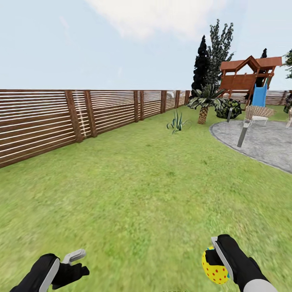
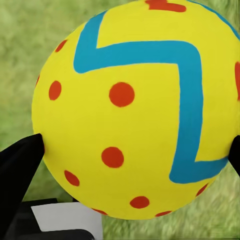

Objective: Take the three Easter eggs out of the wicker basket on the lawn in the garden, then place them on the lawn next to a single tree (choose any tree) so that all three eggs are next to the same tree and none are left in the basket.

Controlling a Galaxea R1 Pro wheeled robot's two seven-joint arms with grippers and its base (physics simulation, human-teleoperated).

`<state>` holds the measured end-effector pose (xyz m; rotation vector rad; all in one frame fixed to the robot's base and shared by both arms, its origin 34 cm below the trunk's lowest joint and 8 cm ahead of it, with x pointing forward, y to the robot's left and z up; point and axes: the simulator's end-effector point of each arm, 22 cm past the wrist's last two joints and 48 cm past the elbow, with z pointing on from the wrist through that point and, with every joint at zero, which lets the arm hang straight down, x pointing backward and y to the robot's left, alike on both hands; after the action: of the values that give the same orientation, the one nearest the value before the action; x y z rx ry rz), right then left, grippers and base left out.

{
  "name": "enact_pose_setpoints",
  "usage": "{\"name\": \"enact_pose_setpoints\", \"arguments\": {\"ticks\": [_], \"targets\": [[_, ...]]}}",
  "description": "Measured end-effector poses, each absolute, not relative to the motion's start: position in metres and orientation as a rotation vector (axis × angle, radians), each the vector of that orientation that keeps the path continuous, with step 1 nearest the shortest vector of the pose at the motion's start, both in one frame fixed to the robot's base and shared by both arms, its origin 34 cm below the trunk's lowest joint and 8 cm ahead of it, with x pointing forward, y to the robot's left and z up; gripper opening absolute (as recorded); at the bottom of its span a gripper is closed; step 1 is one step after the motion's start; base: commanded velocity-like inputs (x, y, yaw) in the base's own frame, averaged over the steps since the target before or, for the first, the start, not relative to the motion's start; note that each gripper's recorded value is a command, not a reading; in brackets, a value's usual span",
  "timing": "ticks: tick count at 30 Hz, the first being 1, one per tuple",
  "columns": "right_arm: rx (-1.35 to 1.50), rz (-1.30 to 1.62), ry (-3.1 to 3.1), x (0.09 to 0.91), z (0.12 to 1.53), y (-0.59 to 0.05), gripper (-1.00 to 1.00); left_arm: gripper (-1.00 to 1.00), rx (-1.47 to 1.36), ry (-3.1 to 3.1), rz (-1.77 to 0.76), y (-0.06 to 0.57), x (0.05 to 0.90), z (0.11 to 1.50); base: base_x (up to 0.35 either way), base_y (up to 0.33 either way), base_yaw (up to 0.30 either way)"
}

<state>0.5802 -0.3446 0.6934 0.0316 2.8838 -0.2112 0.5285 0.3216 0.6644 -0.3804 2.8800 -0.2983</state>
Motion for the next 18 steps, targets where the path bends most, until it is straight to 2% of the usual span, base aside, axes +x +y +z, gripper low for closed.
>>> {"name": "enact_pose_setpoints", "arguments": {"ticks": [18], "targets": [[0.036,-0.207,2.884,0.5801,0.6933,-0.3449,-1.00,1.00,-0.380,2.880,-0.298,0.3217,0.5286,0.6645,0.000,0.000,-0.288]]}}
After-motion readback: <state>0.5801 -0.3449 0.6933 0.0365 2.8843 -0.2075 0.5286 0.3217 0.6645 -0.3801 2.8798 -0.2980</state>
